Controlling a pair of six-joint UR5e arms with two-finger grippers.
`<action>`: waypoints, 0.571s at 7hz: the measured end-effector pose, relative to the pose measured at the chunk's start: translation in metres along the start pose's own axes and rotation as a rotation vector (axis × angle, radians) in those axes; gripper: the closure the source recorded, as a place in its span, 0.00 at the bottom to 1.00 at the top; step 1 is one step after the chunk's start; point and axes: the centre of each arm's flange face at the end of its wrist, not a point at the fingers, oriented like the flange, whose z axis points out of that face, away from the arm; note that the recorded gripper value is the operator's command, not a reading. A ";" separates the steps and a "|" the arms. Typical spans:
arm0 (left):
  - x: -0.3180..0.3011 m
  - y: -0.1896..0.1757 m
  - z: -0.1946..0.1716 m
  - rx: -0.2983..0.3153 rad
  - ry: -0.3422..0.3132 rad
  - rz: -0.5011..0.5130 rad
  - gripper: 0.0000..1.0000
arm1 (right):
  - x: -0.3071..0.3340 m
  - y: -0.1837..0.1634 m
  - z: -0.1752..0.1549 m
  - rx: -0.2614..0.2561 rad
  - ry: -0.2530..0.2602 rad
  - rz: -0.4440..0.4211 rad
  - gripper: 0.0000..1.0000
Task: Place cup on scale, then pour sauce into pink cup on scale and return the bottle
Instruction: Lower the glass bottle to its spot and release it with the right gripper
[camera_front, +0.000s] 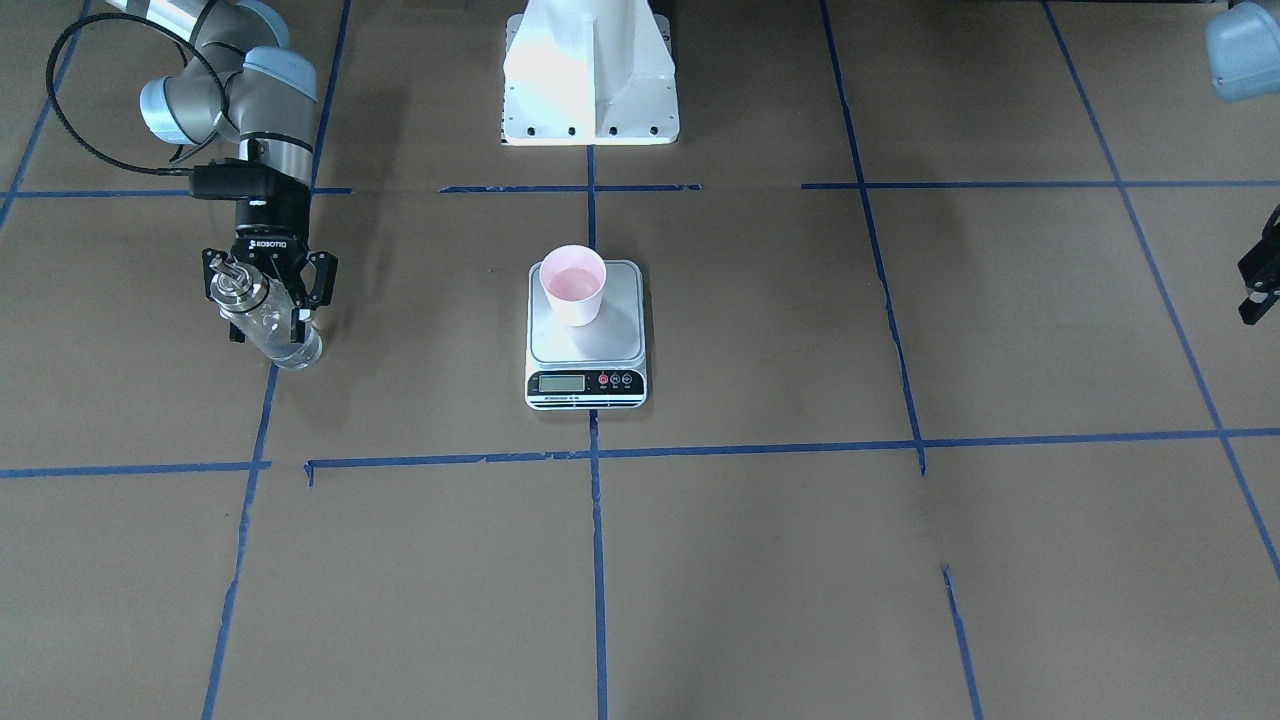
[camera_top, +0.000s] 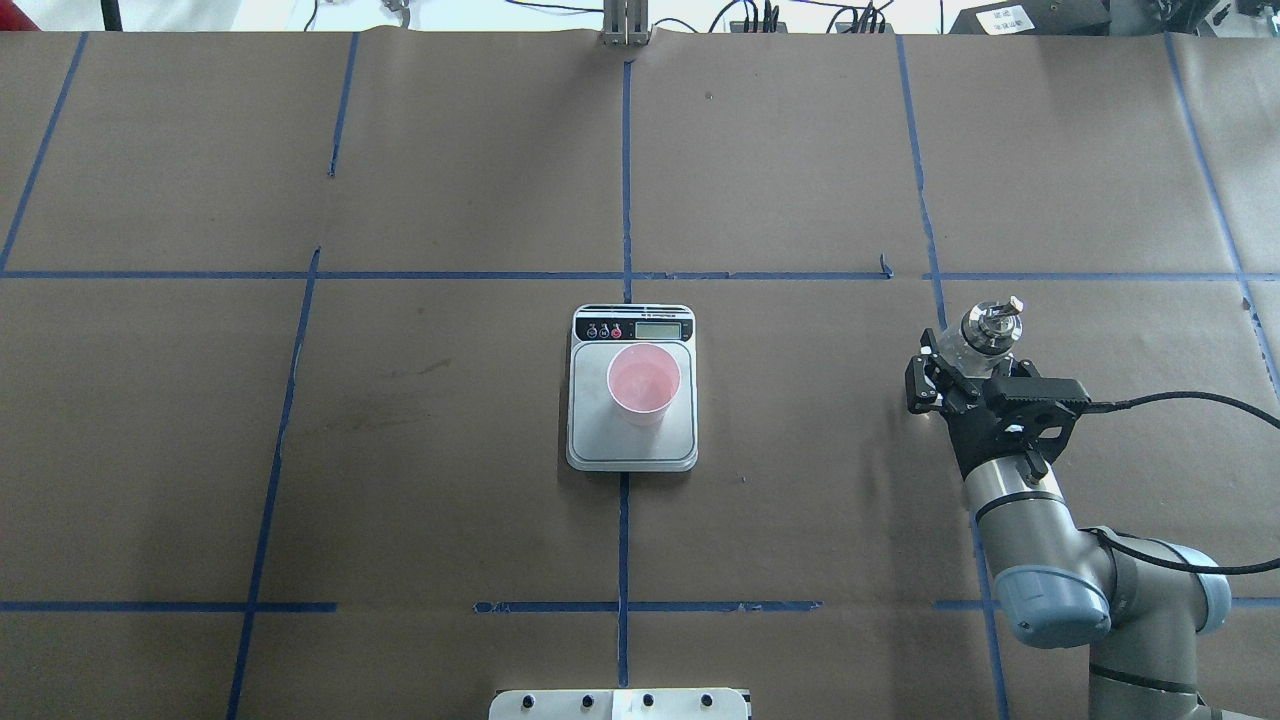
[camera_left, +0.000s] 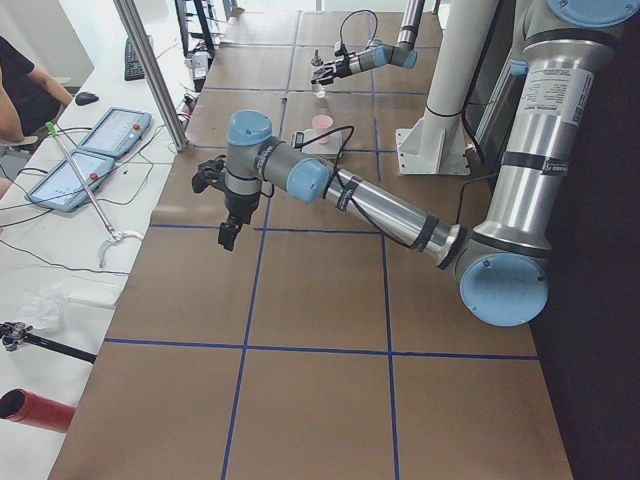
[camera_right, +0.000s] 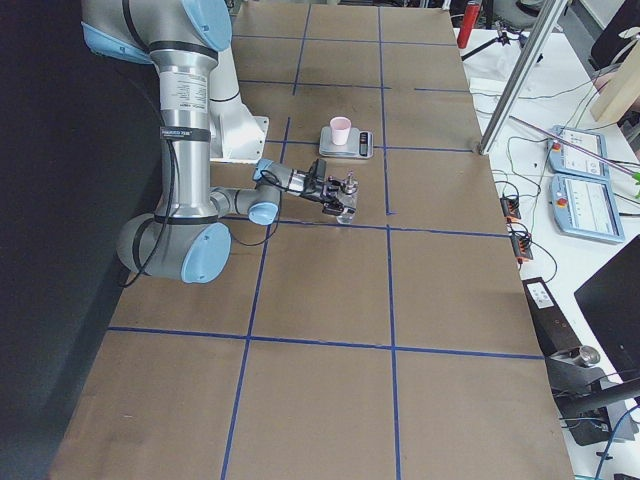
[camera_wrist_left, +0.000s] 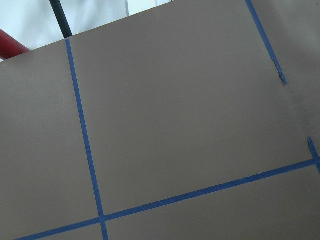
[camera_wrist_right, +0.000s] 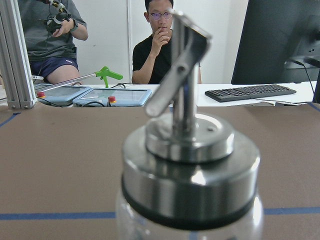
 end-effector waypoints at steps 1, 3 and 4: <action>0.000 0.000 0.000 0.000 0.000 -0.001 0.00 | 0.001 0.000 0.000 0.004 0.002 0.000 0.00; -0.001 0.000 -0.002 0.002 0.000 -0.004 0.00 | 0.000 0.001 -0.002 0.018 0.000 0.000 0.00; -0.002 0.000 -0.002 0.002 -0.001 -0.007 0.00 | -0.001 0.001 -0.004 0.023 -0.007 0.007 0.00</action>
